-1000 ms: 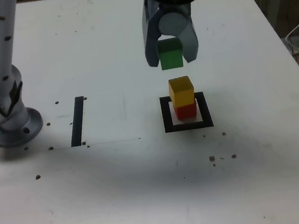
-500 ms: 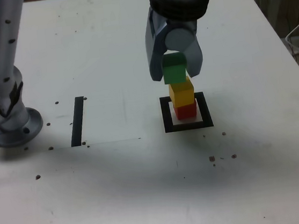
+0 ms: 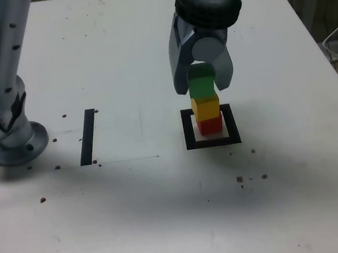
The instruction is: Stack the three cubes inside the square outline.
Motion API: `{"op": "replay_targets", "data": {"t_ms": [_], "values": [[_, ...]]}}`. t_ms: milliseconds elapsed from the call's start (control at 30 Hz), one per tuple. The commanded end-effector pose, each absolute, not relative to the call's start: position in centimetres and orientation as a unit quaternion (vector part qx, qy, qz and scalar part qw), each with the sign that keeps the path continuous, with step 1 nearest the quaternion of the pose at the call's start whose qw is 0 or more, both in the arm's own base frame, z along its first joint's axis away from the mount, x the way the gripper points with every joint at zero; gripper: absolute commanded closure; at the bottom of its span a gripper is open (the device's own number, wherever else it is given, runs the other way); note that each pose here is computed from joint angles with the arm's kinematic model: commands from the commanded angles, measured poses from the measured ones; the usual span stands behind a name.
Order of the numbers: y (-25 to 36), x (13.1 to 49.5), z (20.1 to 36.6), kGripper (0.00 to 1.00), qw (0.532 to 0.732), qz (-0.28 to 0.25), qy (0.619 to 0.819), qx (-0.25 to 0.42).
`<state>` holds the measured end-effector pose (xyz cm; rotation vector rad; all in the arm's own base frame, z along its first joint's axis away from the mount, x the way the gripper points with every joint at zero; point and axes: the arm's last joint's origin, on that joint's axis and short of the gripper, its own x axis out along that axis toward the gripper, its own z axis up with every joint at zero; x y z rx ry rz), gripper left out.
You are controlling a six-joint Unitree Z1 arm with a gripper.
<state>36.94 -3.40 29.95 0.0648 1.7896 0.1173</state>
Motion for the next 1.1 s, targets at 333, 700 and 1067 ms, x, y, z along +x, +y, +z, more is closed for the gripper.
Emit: {"op": "replay_targets", "data": {"t_ms": [333, 700, 1067], "values": [[-3.3, 36.9, 30.0, 0.81, 0.621, 0.049, 0.782, 0.023], [-3.1, 37.0, 29.4, 0.69, 0.613, 0.051, 0.789, 0.020], [-3.1, 37.2, 29.0, 0.31, 0.609, 0.038, 0.792, 0.016]]}}
